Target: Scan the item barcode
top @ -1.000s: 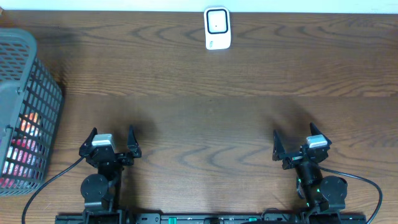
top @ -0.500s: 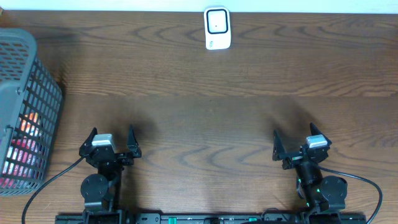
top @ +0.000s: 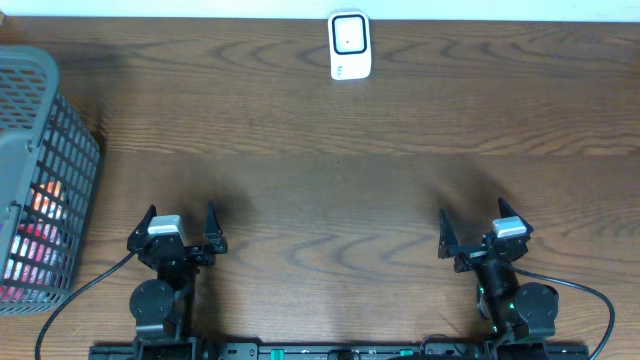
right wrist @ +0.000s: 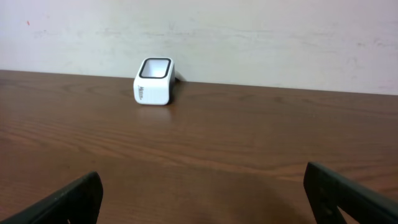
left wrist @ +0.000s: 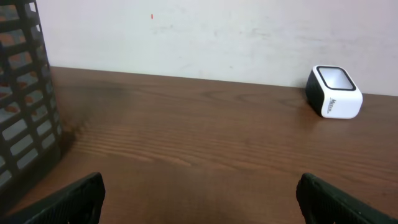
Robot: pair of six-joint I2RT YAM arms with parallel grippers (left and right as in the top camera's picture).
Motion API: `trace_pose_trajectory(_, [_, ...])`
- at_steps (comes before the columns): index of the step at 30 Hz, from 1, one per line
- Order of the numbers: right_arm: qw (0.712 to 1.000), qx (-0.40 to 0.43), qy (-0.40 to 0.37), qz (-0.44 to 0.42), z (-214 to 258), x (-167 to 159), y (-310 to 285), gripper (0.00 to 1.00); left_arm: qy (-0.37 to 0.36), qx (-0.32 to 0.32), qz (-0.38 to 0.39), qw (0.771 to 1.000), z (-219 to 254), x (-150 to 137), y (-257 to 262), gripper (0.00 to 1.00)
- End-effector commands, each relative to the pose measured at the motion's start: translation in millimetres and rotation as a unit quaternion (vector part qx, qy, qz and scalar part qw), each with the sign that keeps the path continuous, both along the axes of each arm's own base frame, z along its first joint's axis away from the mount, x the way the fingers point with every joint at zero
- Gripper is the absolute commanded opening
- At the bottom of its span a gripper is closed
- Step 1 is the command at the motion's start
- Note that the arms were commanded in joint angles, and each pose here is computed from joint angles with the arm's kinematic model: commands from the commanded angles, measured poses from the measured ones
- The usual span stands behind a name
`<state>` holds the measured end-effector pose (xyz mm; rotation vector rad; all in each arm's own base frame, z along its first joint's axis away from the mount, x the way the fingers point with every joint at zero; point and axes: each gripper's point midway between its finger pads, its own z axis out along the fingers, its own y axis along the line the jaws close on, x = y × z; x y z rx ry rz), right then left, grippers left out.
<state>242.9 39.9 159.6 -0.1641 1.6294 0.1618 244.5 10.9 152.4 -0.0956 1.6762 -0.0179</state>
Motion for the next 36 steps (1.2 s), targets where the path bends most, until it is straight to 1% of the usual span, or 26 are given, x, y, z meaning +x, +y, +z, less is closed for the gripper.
trace_pose_trajectory(1, [1.000, 0.003, 0.001, 0.000, -0.6, -0.2, -0.3, 0.99, 0.024, 0.004, 0.003, 1.000, -15.8, -0.9, 0.8, 0.98])
trace_pose_trajectory(5, [1.000, 0.004, 0.001, 0.000, -0.7, -0.2, -0.3, 0.99, 0.020, 0.004, 0.003, 1.000, -14.2, -0.6, 0.7, 0.98])
trace_pose_trajectory(6, [1.000, 0.003, 0.001, 0.000, -0.6, -0.2, -0.3, 0.99, 0.014, -0.004, -0.002, 1.000, -11.0, -0.1, -1.4, 0.98])
trace_pose_trajectory(7, [1.000, 0.003, 0.001, 0.000, -0.6, -0.2, -0.3, 0.99, 0.007, -0.038, -0.028, 0.999, -7.9, 0.4, -11.5, 0.98])
trace_pose_trajectory(8, [1.000, 0.003, 0.001, 0.000, -0.6, -0.2, -0.3, 0.99, 0.009, -0.100, -0.083, 0.992, -6.3, -1.2, -32.6, 0.98])
trace_pose_trajectory(9, [1.000, 0.004, 0.001, 0.000, -0.6, -0.2, -0.3, 0.99, 0.022, -0.162, -0.144, 0.976, -6.2, -6.2, -55.9, 0.98])
trace_pose_trajectory(11, [1.000, 0.004, 0.001, 0.000, -0.8, -0.2, -0.3, 0.99, 0.060, -0.259, -0.243, 0.933, -4.2, -22.1, -93.6, 0.98])
trace_pose_trajectory(12, [1.000, 0.003, 0.001, 0.000, -0.6, -0.2, -0.3, 0.99, 0.069, -0.287, -0.260, 0.920, -1.9, -25.8, -100.1, 0.98])
trace_pose_trajectory(13, [1.000, 0.004, 0.001, 0.000, -0.6, -0.2, -0.3, 0.99, 0.071, -0.308, -0.263, 0.911, 1.1, -26.6, -101.9, 0.98])
trace_pose_trajectory(15, [1.000, 0.004, 0.001, 0.000, -0.7, -0.2, -0.3, 0.99, 0.059, -0.324, -0.264, 0.906, 9.7, -25.8, -101.7, 0.98])
trace_pose_trajectory(18, [1.000, 0.004, 0.001, 0.000, -0.6, -0.2, -0.3, 0.99, -0.020, -0.325, -0.296, 0.898, 52.8, -28.3, -102.8, 0.98])
trace_pose_trajectory(20, [1.000, 0.004, 0.001, 0.000, -0.6, -0.2, -0.3, 0.99, -0.120, -0.291, -0.327, 0.891, 99.8, -39.9, -102.1, 0.98])
trace_pose_trajectory(21, [1.000, 0.004, 0.001, 0.000, -0.8, -0.2, -0.3, 0.99, -0.195, -0.266, -0.334, 0.883, 133.5, -52.0, -97.6, 0.98])
trace_pose_trajectory(22, [1.000, 0.003, 0.001, 0.000, -0.8, -0.2, -0.3, 0.99, -0.219, -0.261, -0.331, 0.880, 144.5, -56.0, -94.7, 0.98])
trace_pose_trajectory(24, [1.000, 0.004, 0.001, 0.000, -0.5, -0.2, -0.3, 0.99, -0.299, -0.252, -0.296, 0.872, 182.1, -67.8, -77.3, 0.98])
trace_pose_trajectory(25, [1.000, 0.003, 0.001, 0.000, -0.6, -0.2, -0.3, 0.99, -0.337, -0.244, -0.259, 0.872, 202.6, -72.7, -63.4, 0.98])
trace_pose_trajectory(27, [1.000, 0.004, 0.001, 0.000, -0.5, -0.2, -0.3, 0.99, -0.376, -0.217, -0.205, 0.877, 227.3, -78.2, -46.5, 0.98])
trace_pose_trajectory(29, [1.000, 0.003, 0.001, 0.000, -0.6, -0.2, -0.3, 0.99, -0.396, -0.197, -0.124, 0.888, 252.8, -77.9, -21.8, 0.98])
trace_pose_trajectory(30, [1.000, 0.004, 0.001, 0.000, -0.6, -0.2, -0.3, 0.99, -0.392, -0.190, -0.080, 0.897, 263.2, -74.2, -9.1, 0.98])
trace_pose_trajectory(32, [1.000, 0.004, 0.001, 0.000, -0.6, -0.2, -0.3, 0.99, -0.360, -0.158, -0.009, 0.920, 281.7, -60.1, 9.4, 0.98])
trace_pose_trajectory(33, [1.000, 0.003, 0.001, 0.000, -0.7, -0.2, -0.3, 0.99, -0.334, -0.137, 0.014, 0.932, 290.7, -48.8, 14.0, 0.98])
trace_pose_trajectory(34, [1.000, 0.003, 0.001, 0.000, -0.6, -0.2, -0.3, 0.99, -0.303, -0.119, 0.024, 0.945, 299.6, -35.1, 14.9, 0.98])
trace_pose_trajectory(36, [1.000, 0.004, 0.001, 0.000, -0.5, -0.2, -0.3, 0.99, -0.222, -0.116, 0.032, 0.968, 311.2, -3.2, 15.2, 0.98])
